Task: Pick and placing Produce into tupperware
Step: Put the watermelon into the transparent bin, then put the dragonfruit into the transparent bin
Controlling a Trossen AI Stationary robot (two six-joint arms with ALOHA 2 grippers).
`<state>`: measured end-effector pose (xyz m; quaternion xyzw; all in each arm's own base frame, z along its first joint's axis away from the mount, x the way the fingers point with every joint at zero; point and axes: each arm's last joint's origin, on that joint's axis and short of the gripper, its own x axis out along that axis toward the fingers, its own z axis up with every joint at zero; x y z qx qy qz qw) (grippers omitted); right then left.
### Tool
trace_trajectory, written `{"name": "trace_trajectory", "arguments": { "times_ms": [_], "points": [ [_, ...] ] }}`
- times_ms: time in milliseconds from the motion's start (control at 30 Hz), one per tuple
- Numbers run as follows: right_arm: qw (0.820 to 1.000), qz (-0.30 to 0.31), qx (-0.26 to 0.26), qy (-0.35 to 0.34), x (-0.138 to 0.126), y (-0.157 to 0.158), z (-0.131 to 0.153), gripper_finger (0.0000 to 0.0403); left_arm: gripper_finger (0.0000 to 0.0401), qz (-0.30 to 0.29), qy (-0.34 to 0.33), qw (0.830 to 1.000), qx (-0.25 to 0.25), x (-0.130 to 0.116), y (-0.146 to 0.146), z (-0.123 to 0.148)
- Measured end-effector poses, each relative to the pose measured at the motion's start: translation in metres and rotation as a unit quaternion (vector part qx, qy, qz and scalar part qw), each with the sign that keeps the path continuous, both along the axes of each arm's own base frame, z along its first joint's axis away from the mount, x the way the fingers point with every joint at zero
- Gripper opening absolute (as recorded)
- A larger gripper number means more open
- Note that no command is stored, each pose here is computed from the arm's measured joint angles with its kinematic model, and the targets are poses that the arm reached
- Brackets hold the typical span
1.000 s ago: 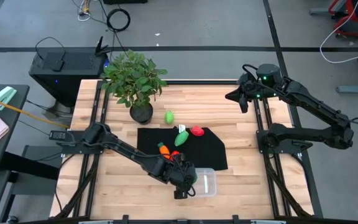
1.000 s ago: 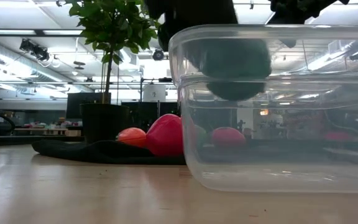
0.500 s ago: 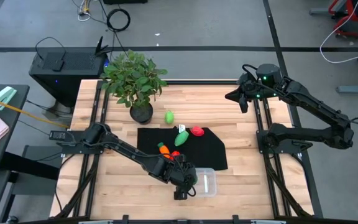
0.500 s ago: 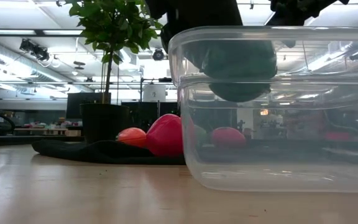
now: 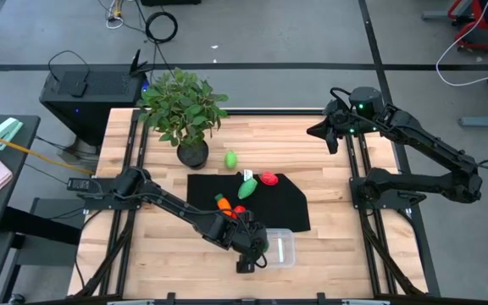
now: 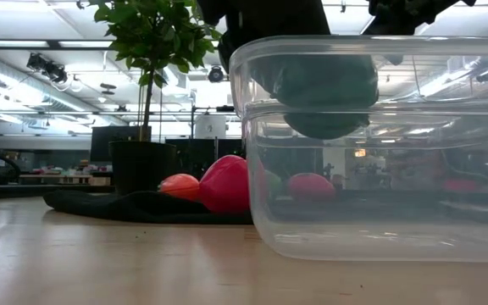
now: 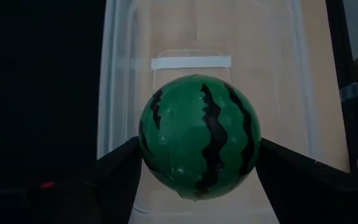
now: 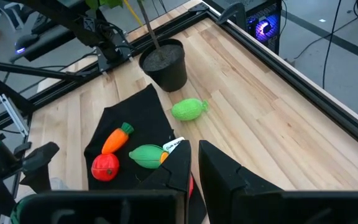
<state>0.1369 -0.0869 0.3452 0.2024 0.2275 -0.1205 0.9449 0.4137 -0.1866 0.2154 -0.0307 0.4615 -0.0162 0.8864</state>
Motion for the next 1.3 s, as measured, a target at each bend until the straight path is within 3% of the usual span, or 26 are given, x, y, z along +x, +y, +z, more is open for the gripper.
{"name": "trace_trajectory", "arguments": {
  "times_ms": [733, 1133, 1300],
  "points": [
    [1.0, -0.001, 0.003, 0.001, 0.0, 0.0, 0.0, 0.0038, 0.0296, -0.006, 0.017, 1.0, -0.012, 0.008, -0.004, -0.023],
    [1.0, 0.0, 0.003, 0.002, 0.0, 0.0, 0.0, 0.0038, 0.0356, -0.004, 0.006, 1.0, -0.017, 0.009, -0.005, -0.022],
    [1.0, 0.0, 0.004, 0.004, -0.001, 0.0, -0.001, 0.0038, 0.0363, 0.006, 0.006, 1.0, -0.023, 0.009, -0.005, -0.021]
  ]
}}
